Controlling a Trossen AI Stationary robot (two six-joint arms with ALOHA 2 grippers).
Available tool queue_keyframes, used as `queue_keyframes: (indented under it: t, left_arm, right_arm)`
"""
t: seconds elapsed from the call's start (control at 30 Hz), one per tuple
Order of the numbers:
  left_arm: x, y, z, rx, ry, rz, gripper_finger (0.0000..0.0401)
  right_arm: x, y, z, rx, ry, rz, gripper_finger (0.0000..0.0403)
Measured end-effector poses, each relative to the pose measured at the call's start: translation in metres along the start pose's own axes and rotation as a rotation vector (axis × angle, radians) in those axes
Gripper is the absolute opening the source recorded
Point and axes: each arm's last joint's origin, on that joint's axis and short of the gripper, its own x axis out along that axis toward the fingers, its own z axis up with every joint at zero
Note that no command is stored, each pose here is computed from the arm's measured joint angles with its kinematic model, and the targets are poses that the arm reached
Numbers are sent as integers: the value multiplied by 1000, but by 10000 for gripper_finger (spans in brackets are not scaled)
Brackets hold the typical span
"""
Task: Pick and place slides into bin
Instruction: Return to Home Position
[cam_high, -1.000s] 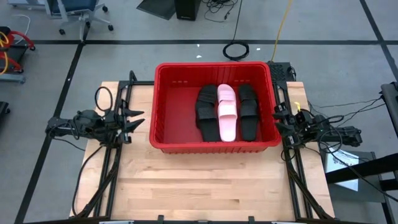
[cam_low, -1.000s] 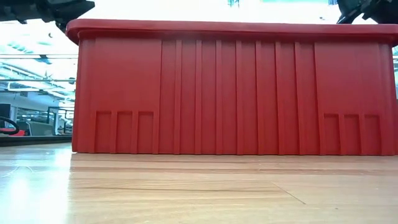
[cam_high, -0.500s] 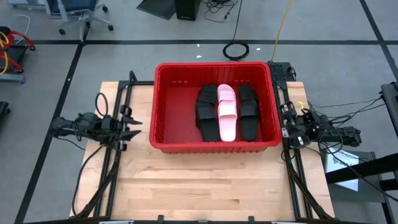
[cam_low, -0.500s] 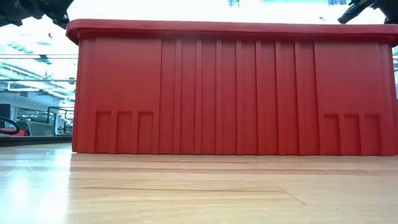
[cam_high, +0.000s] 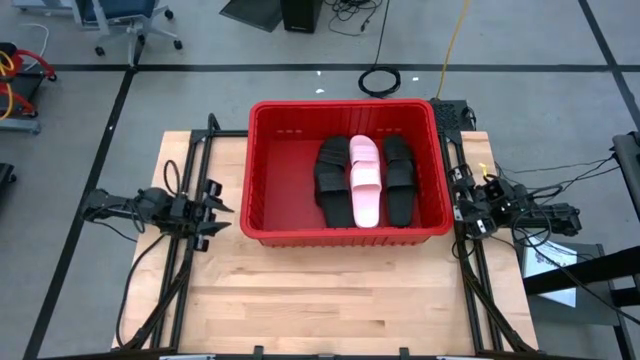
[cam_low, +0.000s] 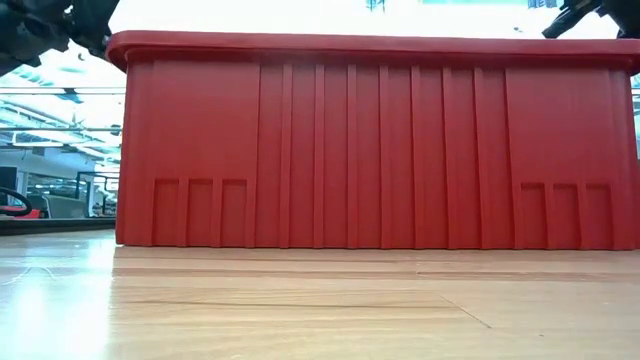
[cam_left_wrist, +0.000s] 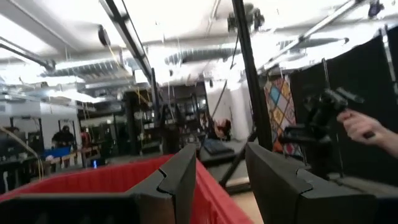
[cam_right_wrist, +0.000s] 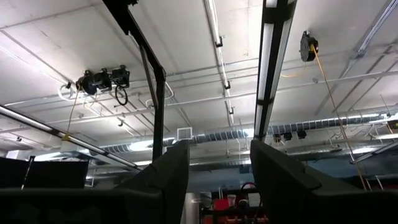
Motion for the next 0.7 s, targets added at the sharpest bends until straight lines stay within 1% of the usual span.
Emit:
queue_keyframes:
  t: [0.1, 0.33, 0.53, 0.7]
  left_arm:
    - [0, 0, -4, 1, 45, 1, 147]
    - [0, -1, -6, -10, 64, 4, 147]
    - [-1, -2, -13, -12, 142, -4, 147]
    - [-1, -2, -16, -11, 165, -6, 147]
  right_arm:
    - [0, -1, -3, 1, 26, -5, 160]
    - [0, -1, -7, 8, 68, -16, 160]
    - [-3, -4, -22, -30, 229, -44, 160]
    - [-5, -6, -31, -55, 319, -54, 160]
